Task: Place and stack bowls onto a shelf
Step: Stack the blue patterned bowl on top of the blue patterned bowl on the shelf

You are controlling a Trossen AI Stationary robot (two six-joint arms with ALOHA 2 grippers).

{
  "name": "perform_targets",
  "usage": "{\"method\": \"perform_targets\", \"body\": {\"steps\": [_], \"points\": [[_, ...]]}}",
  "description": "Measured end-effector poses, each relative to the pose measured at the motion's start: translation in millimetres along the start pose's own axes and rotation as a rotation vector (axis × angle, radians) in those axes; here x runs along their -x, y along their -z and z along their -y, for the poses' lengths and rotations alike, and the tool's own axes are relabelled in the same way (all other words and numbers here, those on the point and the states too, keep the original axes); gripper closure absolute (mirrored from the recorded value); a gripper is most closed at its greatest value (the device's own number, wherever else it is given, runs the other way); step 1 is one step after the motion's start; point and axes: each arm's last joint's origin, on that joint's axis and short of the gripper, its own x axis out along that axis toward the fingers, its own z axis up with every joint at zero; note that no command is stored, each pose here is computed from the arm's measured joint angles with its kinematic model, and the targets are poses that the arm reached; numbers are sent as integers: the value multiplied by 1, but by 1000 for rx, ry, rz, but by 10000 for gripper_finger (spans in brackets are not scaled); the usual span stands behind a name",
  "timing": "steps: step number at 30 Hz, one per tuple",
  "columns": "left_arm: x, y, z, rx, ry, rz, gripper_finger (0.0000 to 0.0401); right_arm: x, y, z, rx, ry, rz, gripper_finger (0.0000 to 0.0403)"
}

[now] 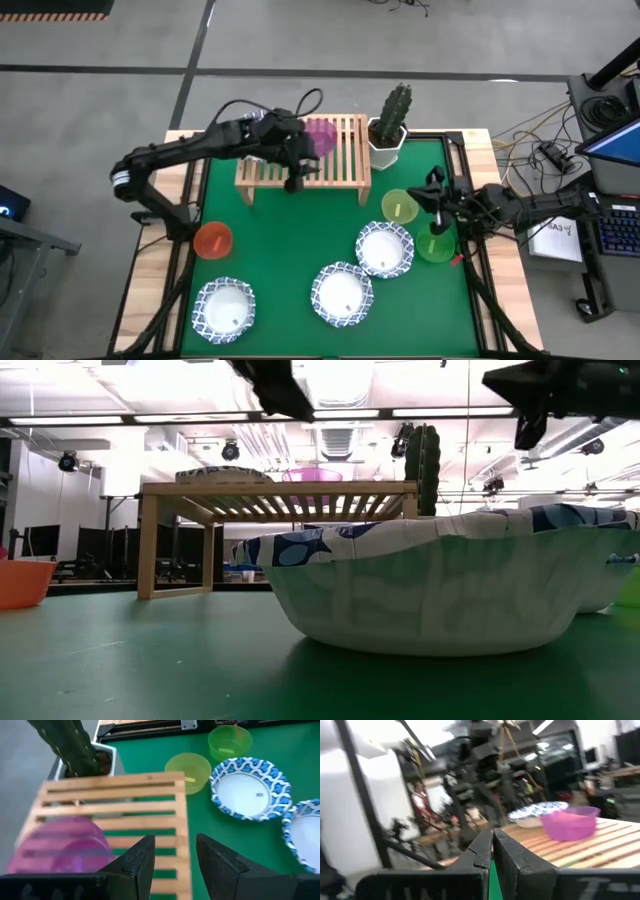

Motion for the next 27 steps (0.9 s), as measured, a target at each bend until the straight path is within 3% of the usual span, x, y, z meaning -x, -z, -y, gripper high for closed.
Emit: {"method": "perform_targets", "body": {"steps": [8,16,22,27], "points": [[9,41,33,19,42,48,276,-28,-27,-9,104,167,-284,394],[-17,80,72,40,136,21,276,-44,-27,-12,200,199,-412,394],[-28,80,105,-23,225,6,276,-50,-26,-13,255,190,-431,394],[-42,72,122,35,264,-12,276,-49,-27,-13,292,181,-437,394]]}}
